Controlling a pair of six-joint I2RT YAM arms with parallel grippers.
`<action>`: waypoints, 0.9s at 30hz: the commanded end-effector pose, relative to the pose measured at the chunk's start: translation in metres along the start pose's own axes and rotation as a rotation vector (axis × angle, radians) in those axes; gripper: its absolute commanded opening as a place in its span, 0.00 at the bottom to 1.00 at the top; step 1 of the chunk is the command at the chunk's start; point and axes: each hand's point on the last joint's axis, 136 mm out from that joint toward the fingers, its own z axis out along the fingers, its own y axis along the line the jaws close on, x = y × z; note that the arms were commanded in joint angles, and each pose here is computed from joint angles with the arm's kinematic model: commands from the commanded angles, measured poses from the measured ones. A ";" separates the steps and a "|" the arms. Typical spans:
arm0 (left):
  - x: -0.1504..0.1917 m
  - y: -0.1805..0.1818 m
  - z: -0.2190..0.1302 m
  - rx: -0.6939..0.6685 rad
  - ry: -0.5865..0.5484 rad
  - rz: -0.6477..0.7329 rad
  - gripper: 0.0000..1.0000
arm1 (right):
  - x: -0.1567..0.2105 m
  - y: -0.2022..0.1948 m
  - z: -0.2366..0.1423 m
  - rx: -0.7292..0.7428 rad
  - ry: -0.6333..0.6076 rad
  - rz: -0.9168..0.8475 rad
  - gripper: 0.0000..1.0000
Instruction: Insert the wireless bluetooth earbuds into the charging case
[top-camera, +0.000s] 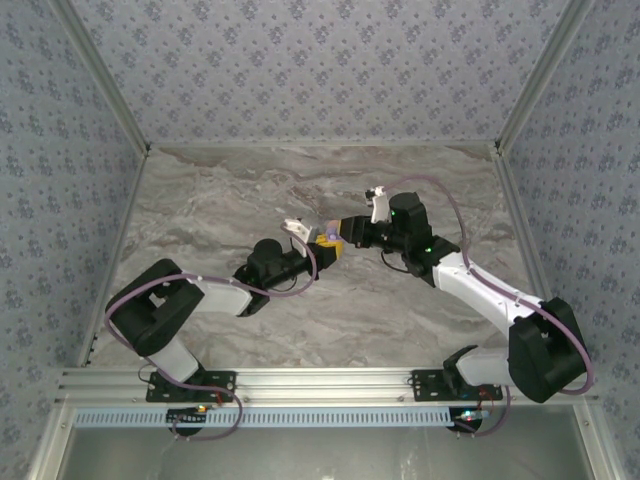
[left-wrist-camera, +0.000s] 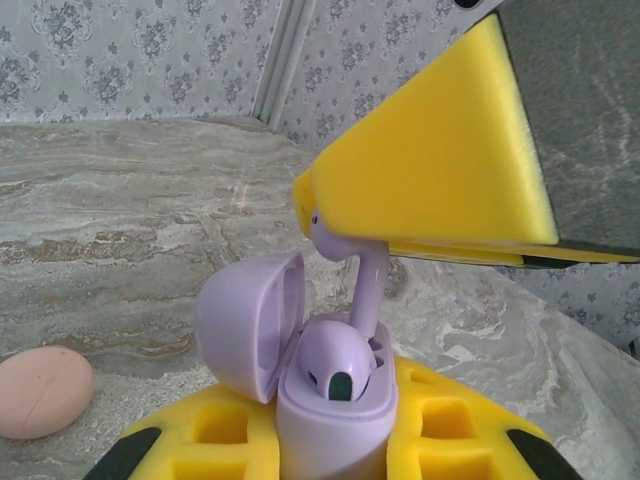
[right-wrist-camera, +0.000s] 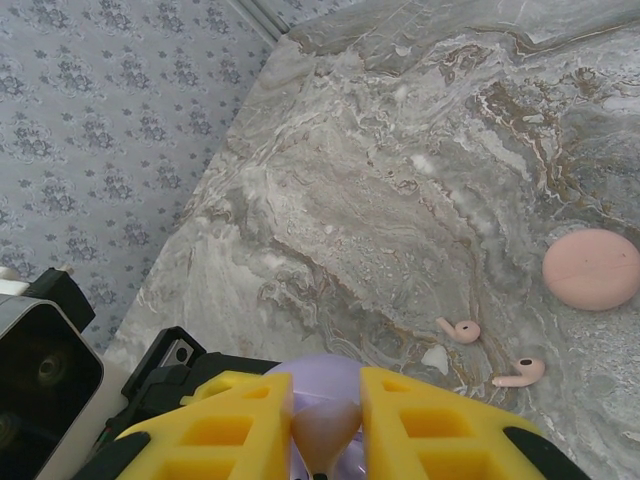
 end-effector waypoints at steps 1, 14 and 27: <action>-0.031 -0.012 0.002 0.025 -0.083 0.008 0.02 | -0.003 0.004 0.000 -0.006 -0.019 -0.018 0.25; -0.035 -0.010 0.002 0.001 -0.090 0.004 0.02 | 0.008 0.001 0.003 0.037 0.013 -0.049 0.26; -0.034 -0.008 0.000 -0.019 -0.085 0.010 0.01 | 0.011 -0.007 0.003 0.090 0.021 -0.054 0.32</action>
